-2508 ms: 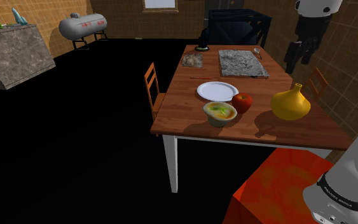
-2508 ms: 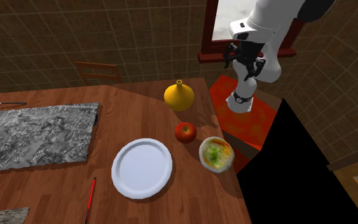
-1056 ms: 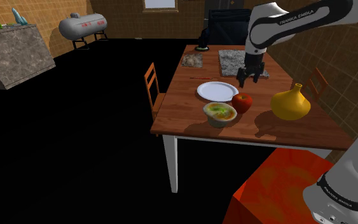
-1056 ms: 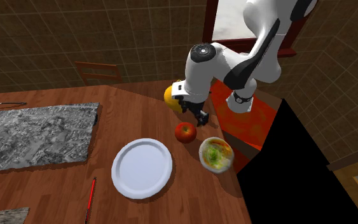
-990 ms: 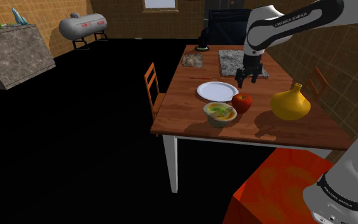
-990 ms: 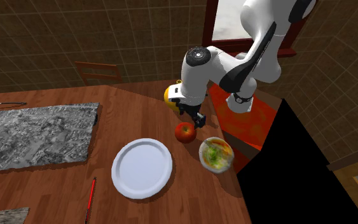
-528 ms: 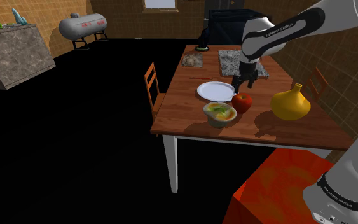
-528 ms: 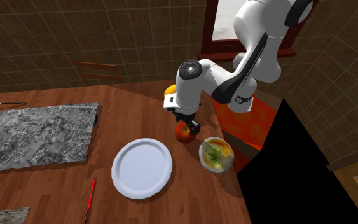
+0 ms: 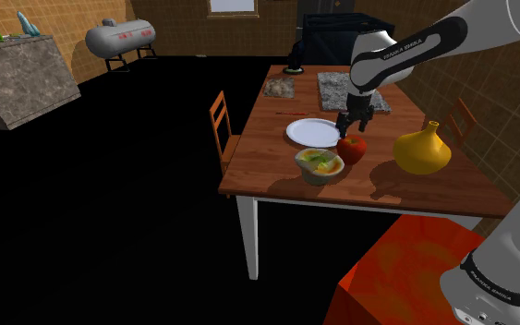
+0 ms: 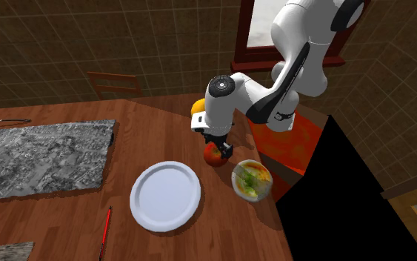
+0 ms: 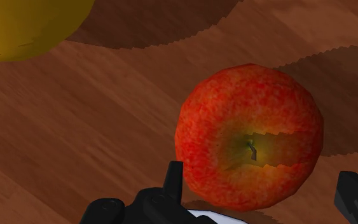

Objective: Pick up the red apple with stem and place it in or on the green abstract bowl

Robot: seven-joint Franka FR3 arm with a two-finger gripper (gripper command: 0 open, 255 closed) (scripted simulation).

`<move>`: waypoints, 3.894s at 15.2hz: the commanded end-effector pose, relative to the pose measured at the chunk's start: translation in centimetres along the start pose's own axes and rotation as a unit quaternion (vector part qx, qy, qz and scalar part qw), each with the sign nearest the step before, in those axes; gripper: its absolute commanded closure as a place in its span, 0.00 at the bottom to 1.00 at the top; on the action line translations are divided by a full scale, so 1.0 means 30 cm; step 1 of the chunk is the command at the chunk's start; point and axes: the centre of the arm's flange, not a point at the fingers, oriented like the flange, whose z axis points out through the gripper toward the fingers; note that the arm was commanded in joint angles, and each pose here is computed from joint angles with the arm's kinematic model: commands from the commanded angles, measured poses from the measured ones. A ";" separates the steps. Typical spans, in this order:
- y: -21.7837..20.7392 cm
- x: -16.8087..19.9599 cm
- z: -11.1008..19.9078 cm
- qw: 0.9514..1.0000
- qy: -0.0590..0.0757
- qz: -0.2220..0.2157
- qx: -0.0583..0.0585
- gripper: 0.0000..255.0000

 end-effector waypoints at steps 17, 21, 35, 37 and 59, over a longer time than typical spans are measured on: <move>0.004 -0.002 -0.088 1.000 0.000 0.000 0.000 1.00; 0.007 -0.003 -0.158 1.000 0.000 0.000 0.000 1.00; 0.018 -0.007 -0.404 1.000 0.000 0.000 0.000 1.00; 0.019 -0.008 -0.439 1.000 0.000 0.000 0.000 1.00; -0.531 -0.090 -0.825 1.000 0.000 0.000 0.000 1.00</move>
